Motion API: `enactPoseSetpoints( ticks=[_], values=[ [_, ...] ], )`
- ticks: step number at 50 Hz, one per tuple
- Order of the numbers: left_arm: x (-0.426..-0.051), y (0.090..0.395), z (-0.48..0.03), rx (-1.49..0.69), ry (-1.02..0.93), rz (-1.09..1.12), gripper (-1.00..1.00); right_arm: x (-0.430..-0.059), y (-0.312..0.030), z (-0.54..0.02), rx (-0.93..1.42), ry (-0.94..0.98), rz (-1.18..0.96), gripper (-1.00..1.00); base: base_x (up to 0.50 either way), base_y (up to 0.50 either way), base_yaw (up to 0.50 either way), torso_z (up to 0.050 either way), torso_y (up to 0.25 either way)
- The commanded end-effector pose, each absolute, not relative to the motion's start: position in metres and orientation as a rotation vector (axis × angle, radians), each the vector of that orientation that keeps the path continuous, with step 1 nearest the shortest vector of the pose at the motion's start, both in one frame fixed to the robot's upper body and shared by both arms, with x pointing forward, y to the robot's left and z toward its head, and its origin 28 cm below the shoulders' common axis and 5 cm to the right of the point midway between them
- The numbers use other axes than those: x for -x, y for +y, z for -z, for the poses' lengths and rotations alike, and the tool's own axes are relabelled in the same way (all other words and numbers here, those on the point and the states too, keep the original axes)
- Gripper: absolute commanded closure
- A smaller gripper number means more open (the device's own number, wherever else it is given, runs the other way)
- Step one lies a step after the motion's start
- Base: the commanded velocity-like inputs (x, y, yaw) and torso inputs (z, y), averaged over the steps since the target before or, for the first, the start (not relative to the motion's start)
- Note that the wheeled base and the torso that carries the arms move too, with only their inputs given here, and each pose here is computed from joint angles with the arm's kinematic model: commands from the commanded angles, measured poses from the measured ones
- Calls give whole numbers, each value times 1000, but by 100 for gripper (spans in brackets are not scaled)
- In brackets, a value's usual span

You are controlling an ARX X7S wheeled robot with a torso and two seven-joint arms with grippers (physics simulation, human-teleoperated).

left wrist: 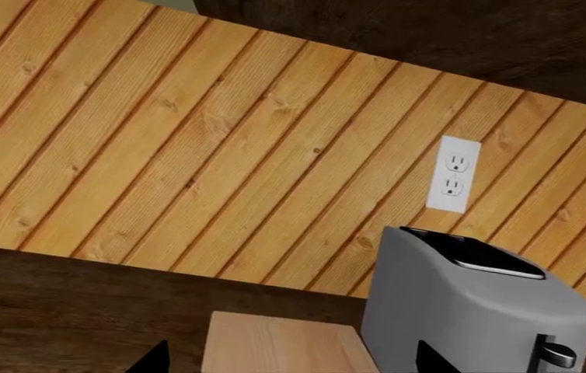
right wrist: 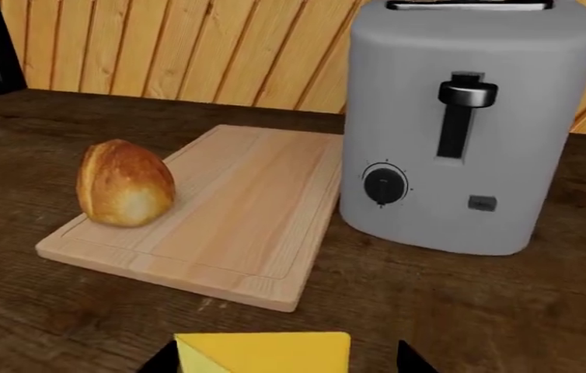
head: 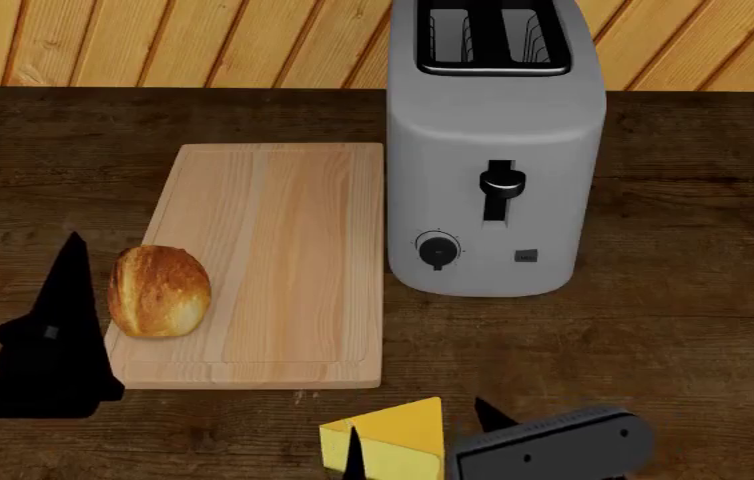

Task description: Place the bread and cheese on the cutting board.

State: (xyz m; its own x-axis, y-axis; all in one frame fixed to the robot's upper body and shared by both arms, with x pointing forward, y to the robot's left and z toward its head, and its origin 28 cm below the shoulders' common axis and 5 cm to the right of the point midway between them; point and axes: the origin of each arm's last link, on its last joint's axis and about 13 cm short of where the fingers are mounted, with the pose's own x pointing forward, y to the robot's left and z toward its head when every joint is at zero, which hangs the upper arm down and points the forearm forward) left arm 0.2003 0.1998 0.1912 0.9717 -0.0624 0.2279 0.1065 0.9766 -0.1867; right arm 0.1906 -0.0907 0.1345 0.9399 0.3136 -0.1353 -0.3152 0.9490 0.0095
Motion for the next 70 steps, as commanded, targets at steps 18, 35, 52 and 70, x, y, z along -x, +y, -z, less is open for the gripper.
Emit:
enactPoseSetpoints(
  ticks=[18,35,52,70],
  values=[
    [-210,201,-189,166,-217,25,-100,-203,-90,-111,16,230,-329,-100,0,0,0,0,0],
    [-210,201,-189,167,-215,26,-100,-211,-90,-106,18,260,-336,-100,1,0,0,0,0],
    [-210,202,-189,172,-219,24,-100,-223,-89,-101,23,290,-345,-100,0,0,0,0,0],
    [-209,202,-190,178,-224,21,-100,-220,-89,-109,32,253,-333,100,1,0,0,0,0]
  ],
)
